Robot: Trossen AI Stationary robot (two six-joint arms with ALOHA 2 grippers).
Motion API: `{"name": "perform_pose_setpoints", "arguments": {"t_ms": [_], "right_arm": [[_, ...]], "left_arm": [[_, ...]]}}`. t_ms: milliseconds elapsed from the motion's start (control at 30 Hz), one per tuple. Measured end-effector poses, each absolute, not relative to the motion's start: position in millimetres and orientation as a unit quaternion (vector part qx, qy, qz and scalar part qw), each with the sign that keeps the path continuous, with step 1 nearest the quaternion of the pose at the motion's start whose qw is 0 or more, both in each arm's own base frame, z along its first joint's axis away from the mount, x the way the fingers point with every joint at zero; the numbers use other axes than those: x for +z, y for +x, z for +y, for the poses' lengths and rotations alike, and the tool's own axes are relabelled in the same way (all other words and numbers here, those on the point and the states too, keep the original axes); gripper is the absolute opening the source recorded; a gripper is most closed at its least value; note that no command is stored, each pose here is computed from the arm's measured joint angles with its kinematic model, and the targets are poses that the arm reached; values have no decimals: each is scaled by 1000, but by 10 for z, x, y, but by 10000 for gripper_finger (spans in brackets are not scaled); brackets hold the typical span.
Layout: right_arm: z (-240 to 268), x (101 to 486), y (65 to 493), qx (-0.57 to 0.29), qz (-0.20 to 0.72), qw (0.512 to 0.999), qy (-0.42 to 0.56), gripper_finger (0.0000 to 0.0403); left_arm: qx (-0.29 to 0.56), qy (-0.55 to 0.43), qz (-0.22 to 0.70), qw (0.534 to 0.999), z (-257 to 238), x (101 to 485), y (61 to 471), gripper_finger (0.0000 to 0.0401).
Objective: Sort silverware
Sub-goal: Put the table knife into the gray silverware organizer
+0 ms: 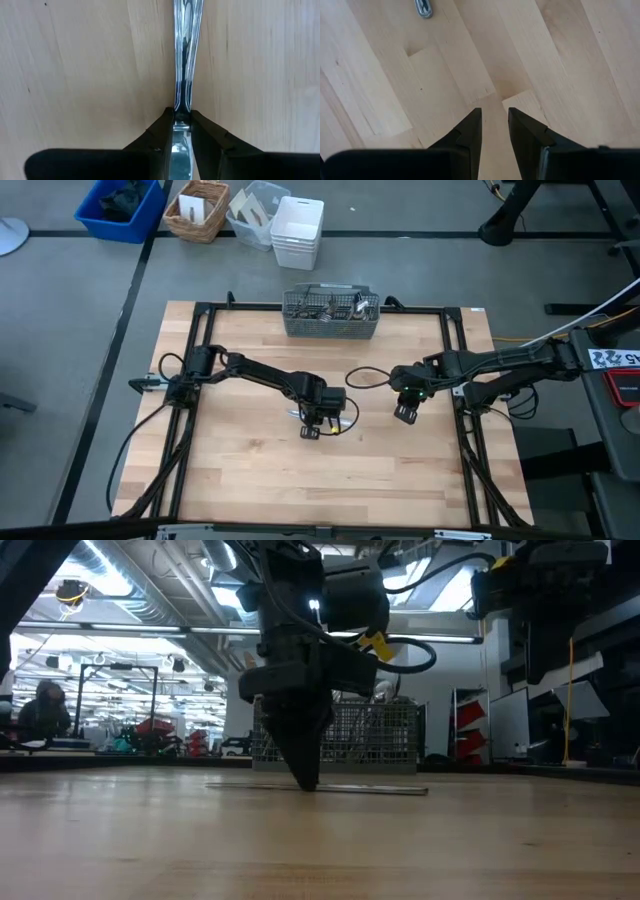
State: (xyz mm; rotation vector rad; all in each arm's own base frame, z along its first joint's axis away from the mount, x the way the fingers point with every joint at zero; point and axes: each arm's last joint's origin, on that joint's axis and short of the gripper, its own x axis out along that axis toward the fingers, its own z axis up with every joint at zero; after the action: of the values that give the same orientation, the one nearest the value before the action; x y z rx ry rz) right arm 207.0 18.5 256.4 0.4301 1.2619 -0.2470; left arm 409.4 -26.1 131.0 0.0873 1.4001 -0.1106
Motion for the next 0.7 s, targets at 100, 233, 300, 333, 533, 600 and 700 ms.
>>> {"name": "perform_pose_setpoints", "arguments": {"t_ms": [100, 233, 300, 333, 533, 600, 700], "right_arm": [[185, 2564, 2070, -114, 584, 779, 199, 98], [185, 2564, 2070, -114, 584, 779, 199, 98], [185, 2564, 2070, -114, 584, 779, 199, 98], [185, 2564, 2070, -114, 584, 779, 199, 98], [180, 2564, 2072, -121, 581, 781, 194, 98], [180, 2564, 2072, -122, 581, 781, 193, 98], [179, 2565, 2073, -122, 580, 782, 193, 98]], "left_arm": [[-51, 40, 642, 764, -260, 1309, 4097, 56], [-42, 31, 642, 765, -262, 1312, 4097, 53], [-37, 24, 640, 767, -261, 1333, 4096, 44], [-34, 22, 640, 768, -261, 1336, 4096, 40], [-30, 20, 630, 776, -259, 1441, 4082, 30], [-27, 23, 629, 776, -256, 1487, 4063, 31], [-24, 24, 626, 779, -254, 1507, 4064, 25]]}}
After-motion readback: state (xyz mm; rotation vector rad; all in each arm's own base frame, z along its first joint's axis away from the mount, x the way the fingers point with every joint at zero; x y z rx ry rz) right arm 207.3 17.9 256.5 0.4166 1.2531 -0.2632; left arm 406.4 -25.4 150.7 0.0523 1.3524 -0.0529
